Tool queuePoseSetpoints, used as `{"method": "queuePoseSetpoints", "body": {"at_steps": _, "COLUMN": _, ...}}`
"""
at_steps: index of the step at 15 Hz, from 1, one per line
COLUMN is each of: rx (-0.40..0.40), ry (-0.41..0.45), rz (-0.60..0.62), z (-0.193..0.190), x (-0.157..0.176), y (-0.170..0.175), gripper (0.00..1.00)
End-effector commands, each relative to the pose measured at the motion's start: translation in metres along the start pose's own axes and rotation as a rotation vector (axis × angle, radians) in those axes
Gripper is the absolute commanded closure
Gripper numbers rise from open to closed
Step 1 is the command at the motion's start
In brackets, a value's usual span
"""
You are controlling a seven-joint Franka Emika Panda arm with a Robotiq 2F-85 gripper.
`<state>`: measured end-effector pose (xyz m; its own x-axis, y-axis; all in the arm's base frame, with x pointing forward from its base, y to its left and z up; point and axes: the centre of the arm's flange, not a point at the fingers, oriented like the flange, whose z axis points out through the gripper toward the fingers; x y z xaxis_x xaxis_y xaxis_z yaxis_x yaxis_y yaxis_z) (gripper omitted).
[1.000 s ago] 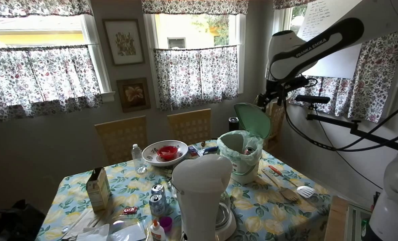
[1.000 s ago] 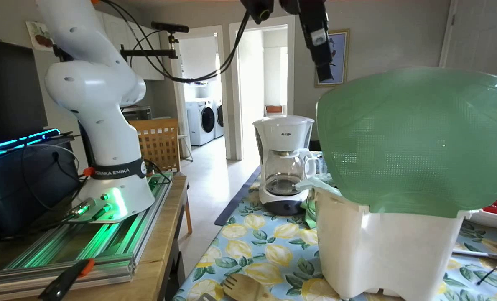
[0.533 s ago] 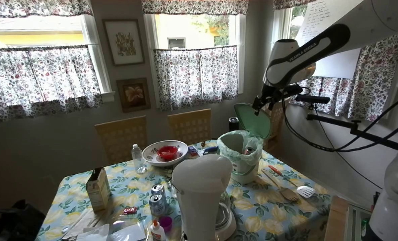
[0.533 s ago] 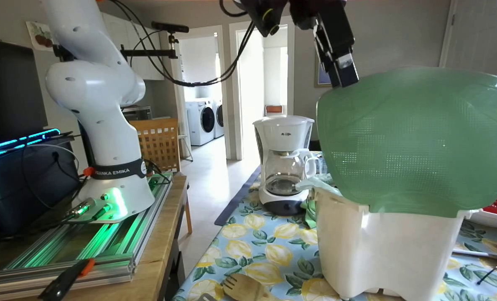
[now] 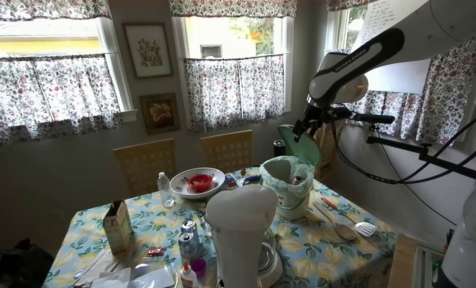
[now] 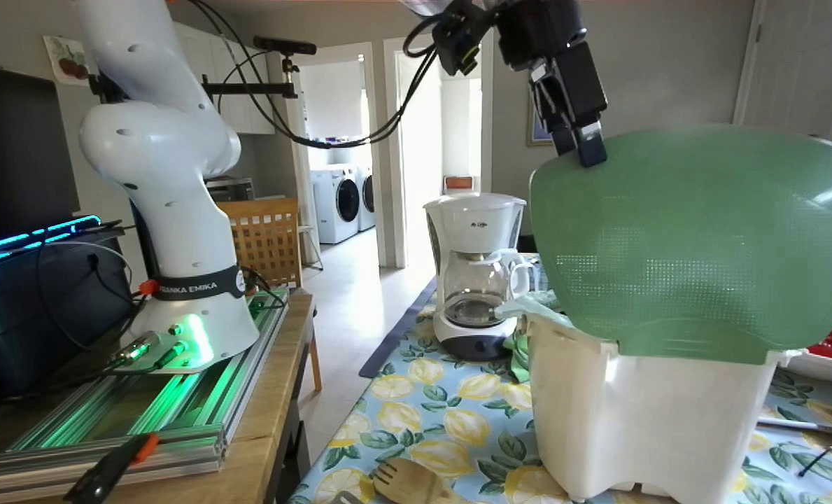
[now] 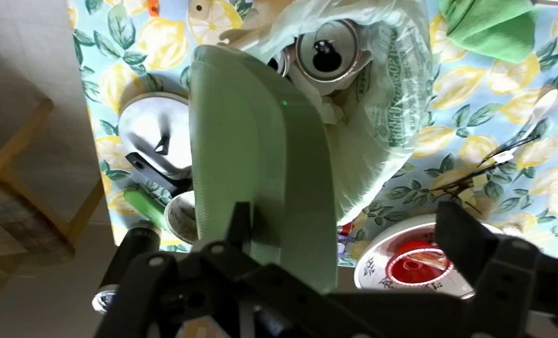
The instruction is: Put the two soda cans into the bin
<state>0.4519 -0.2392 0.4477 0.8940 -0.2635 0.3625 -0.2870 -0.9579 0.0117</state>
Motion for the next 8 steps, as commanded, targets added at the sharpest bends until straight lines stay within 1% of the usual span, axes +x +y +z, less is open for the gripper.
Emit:
{"method": "queuePoseSetpoints", "body": {"at_steps": 1, "rx": 0.051, "ry": -0.003, "rz": -0.041, "z": 0.016, "x": 0.011, "y": -0.009, "gripper": 0.00}}
{"method": "queuePoseSetpoints", "body": {"at_steps": 5, "rx": 0.078, "ry": -0.042, "rz": -0.054, "z": 0.031, "x": 0.014, "y": -0.023, "gripper": 0.00}}
{"method": "queuePoseSetpoints", "body": {"at_steps": 8, "rx": 0.083, "ry": -0.082, "rz": -0.030, "z": 0.027, "x": 0.009, "y": -0.033, "gripper": 0.00}}
